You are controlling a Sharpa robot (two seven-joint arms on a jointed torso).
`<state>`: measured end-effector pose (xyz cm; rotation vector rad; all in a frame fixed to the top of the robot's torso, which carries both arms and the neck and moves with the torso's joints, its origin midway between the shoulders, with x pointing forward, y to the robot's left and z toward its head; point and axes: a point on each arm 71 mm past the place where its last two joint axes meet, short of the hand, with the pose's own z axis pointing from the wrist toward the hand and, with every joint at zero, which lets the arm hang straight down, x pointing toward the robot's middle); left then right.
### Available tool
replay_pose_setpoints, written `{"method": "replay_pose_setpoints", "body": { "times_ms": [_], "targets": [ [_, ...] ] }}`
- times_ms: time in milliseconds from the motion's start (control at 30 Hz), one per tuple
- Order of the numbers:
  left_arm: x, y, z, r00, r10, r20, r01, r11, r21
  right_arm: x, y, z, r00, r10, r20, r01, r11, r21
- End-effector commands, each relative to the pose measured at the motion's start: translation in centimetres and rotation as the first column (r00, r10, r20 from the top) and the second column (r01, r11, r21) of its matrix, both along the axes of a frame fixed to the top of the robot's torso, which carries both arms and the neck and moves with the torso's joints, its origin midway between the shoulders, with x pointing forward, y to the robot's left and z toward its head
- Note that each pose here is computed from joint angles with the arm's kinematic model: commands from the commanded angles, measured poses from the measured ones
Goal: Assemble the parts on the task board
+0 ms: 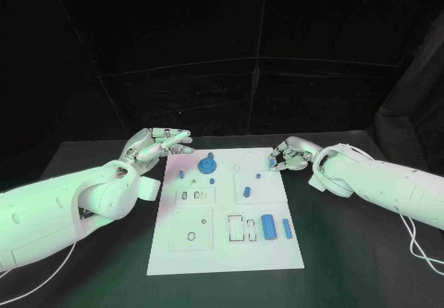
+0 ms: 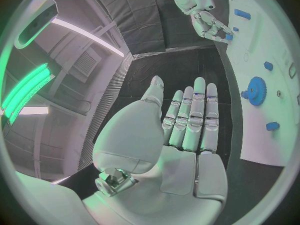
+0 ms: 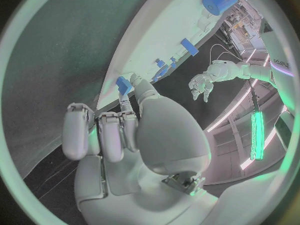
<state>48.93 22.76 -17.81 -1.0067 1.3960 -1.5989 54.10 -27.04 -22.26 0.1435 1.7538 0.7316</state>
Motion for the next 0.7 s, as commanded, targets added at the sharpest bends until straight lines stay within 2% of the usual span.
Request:
{"method": "replay_pose_setpoints", "body": {
  "times_ms": [33,433,533,700],
  "targets": [
    [0.0,-0.08,0.13,1.0,-0.01,0.005,0.01,1.0,-0.008,0.0,0.08,-0.09,1.0,0.013,-0.013,-0.013,1.0,-0.015],
    [0.04,0.01,0.12,1.0,-0.008,0.005,0.008,1.0,-0.006,0.14,-0.08,-0.12,1.0,0.001,0.0,-0.001,1.0,-0.016],
    [0.04,0.02,0.11,1.0,-0.007,0.005,0.007,1.0,-0.006,0.24,-0.11,-0.03,1.0,-0.006,0.017,0.006,1.0,-0.014],
    [0.04,0.05,0.11,1.0,-0.007,0.004,0.007,1.0,-0.006,0.37,-0.21,0.39,0.996,-0.03,0.078,0.031,1.0,-0.001]
  ]
}}
